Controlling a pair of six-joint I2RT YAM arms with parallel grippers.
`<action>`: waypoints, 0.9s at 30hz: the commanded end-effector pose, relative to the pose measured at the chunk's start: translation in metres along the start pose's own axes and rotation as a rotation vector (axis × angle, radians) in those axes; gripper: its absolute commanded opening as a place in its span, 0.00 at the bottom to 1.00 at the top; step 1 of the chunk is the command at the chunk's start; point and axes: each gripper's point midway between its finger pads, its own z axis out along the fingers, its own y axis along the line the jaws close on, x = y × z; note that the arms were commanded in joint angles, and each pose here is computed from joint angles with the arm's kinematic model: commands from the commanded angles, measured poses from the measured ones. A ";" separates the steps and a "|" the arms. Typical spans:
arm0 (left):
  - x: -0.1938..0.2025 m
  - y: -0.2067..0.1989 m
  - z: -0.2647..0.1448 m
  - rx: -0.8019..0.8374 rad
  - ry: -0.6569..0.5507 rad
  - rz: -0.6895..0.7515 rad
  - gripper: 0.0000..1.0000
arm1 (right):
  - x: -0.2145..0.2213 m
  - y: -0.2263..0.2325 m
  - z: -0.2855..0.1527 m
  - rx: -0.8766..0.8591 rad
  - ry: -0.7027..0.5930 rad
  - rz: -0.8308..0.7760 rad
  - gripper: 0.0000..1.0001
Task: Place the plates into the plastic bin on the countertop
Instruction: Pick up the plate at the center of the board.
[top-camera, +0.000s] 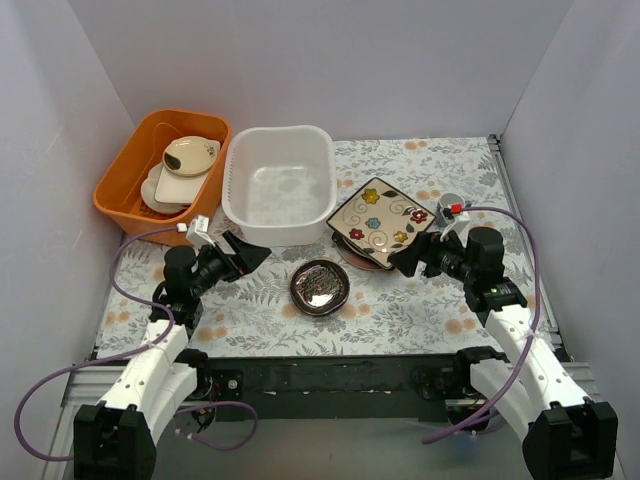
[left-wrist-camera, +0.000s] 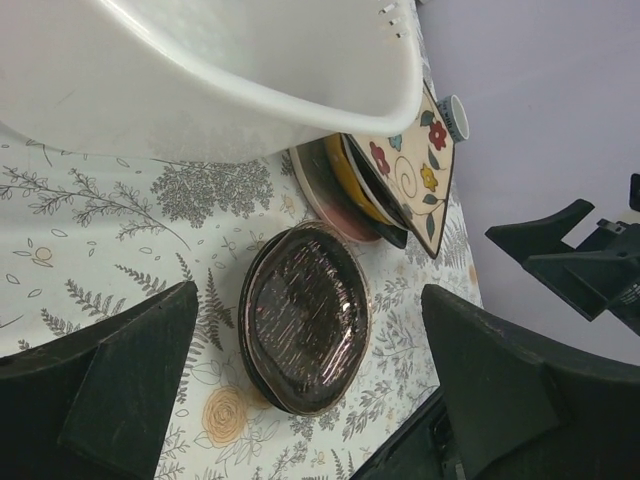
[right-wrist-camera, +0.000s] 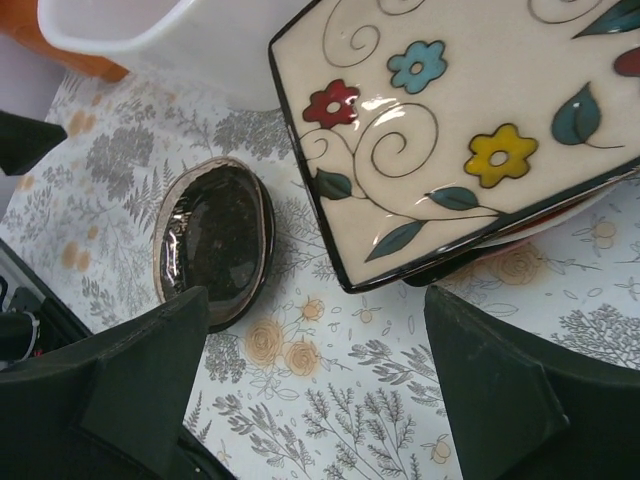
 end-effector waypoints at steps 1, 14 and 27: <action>0.003 0.001 0.003 -0.006 0.037 0.005 0.92 | -0.015 0.028 0.006 -0.067 -0.020 -0.100 0.95; 0.032 0.015 0.027 -0.136 0.174 0.021 0.86 | 0.030 0.065 0.043 -0.140 0.119 -0.104 0.87; 0.051 0.021 0.034 -0.177 0.226 0.062 0.73 | 0.058 0.074 0.059 -0.158 0.190 -0.092 0.76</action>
